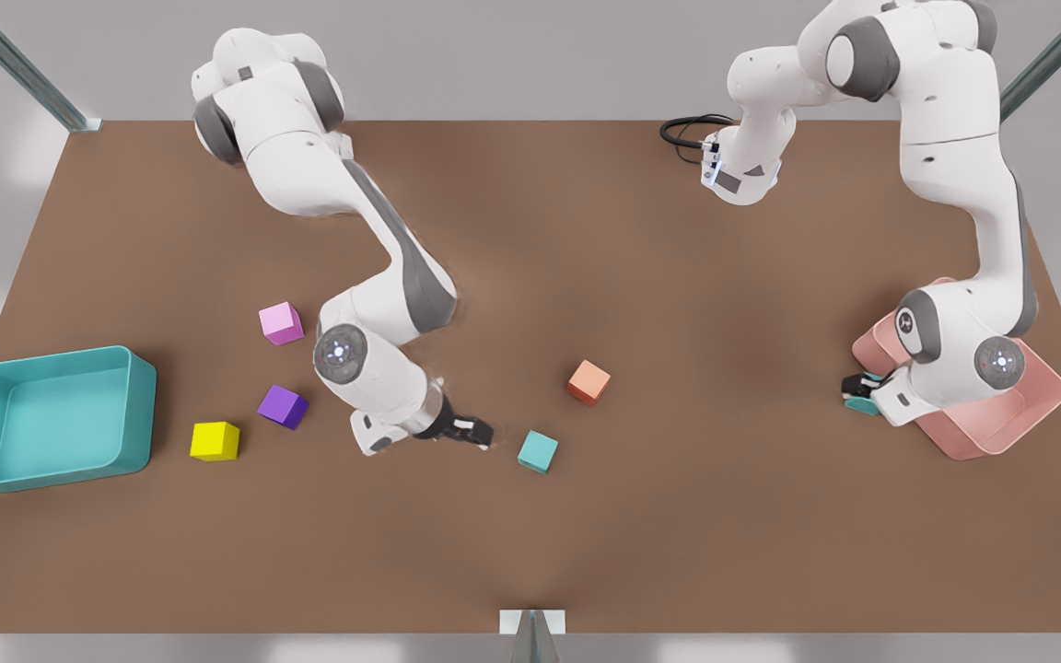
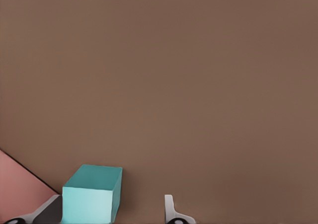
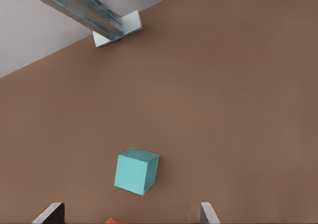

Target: Stack the two blue cubes on top of each other

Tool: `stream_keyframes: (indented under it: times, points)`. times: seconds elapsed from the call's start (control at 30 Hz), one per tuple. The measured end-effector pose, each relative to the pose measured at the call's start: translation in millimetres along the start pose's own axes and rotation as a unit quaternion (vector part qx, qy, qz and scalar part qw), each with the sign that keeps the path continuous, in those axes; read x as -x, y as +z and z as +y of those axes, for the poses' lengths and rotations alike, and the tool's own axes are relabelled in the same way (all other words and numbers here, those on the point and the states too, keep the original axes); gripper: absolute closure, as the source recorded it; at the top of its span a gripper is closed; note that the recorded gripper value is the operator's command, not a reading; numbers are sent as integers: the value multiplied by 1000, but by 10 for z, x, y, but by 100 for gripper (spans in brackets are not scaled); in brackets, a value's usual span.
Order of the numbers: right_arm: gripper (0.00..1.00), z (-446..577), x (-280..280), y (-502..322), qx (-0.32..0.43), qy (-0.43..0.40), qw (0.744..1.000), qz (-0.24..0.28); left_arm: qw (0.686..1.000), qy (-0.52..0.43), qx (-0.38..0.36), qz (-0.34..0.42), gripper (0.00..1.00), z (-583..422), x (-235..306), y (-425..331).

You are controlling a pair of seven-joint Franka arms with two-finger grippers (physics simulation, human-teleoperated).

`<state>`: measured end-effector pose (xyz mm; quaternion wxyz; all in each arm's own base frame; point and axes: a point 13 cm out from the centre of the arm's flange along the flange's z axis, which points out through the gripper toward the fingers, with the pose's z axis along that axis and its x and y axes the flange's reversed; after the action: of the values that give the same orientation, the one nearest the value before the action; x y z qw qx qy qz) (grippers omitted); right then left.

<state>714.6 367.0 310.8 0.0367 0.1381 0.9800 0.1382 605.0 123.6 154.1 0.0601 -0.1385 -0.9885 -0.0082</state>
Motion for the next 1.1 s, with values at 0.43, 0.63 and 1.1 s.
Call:
stream_keyframes:
  times: [0.43,0.63,1.1]
  points:
    - [0,-2928,-165,-1458,-165,-42,980,107,993,116,16,0,0,371,-89,476]
    - [0,-2933,-160,-1521,-163,-82,977,111,989,150,13,7,0,394,-138,596]
    - [0,-2868,-226,-1544,-158,-133,970,128,988,147,-3,36,0,399,-365,951]
